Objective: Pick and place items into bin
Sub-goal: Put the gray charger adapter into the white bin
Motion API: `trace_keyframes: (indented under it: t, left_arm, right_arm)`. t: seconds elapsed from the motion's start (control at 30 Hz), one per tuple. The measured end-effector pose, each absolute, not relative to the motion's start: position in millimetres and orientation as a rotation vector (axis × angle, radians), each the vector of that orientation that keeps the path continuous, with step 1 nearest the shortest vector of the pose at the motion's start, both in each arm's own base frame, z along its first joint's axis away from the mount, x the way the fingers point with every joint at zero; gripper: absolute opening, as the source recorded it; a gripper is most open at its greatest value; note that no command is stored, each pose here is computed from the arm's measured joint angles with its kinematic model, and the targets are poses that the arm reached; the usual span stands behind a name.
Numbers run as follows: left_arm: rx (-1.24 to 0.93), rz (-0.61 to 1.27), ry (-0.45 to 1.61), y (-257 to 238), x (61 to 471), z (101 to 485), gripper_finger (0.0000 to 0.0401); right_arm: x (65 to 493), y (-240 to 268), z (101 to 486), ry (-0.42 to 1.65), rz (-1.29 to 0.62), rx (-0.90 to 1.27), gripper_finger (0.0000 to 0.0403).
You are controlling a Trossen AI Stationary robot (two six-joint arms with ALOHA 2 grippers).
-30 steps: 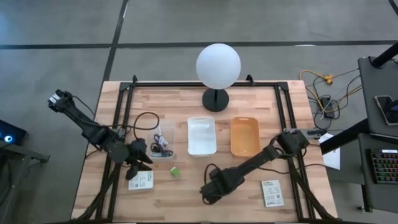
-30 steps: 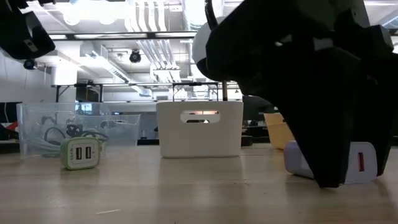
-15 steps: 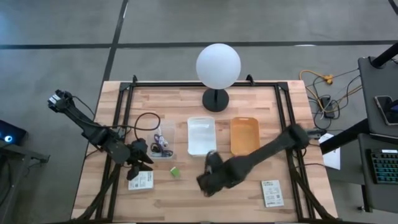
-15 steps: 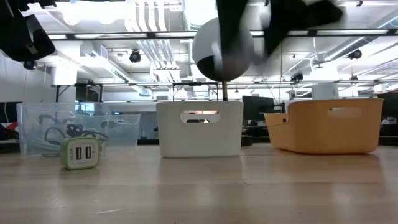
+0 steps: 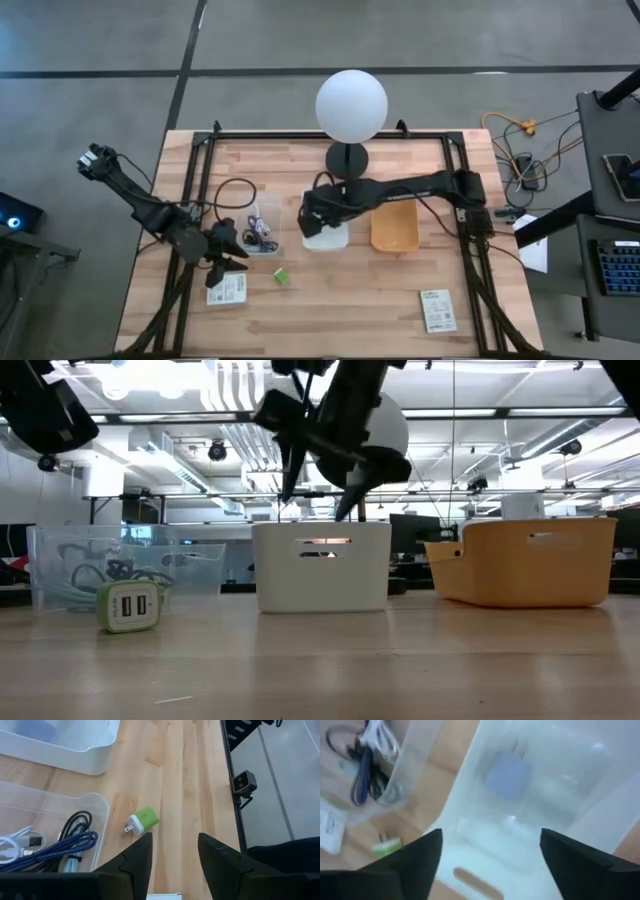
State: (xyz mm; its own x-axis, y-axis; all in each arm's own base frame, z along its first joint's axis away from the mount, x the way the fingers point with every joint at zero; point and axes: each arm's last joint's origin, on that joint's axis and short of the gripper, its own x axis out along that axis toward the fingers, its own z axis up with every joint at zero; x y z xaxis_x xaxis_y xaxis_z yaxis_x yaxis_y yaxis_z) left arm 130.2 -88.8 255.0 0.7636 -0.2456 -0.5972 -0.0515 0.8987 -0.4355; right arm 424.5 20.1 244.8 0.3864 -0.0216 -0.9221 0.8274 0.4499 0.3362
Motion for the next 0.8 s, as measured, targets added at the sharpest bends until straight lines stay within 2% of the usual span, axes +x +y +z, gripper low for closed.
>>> trace_keyframes:
  t: [0.13,0.27,0.37,0.57,0.63,0.8]
  left_arm:
    - [-0.454,-0.112,0.694,-88,129,256,0.0141]
    - [-0.446,-0.116,0.694,-88,129,256,0.0141]
    - [-0.400,-0.134,0.692,-88,129,255,0.0141]
    - [-0.223,-0.245,0.745,-95,135,247,0.0141]
    - [-0.160,-0.290,0.800,-100,139,240,0.0141]
    - [-0.155,-0.339,0.905,-109,147,227,0.0141]
  right_arm:
    - [417,50,263,1.008,-0.553,0.837,0.0345]
    - [411,95,271,1.019,-0.394,0.617,0.0337]
    - [418,125,257,1.015,-0.313,0.583,0.0328]
    - [462,165,208,0.934,-0.212,0.487,0.0326]
    - [475,176,199,0.925,-0.225,0.419,0.0326]
    - [493,185,177,0.929,-0.453,0.333,0.0326]
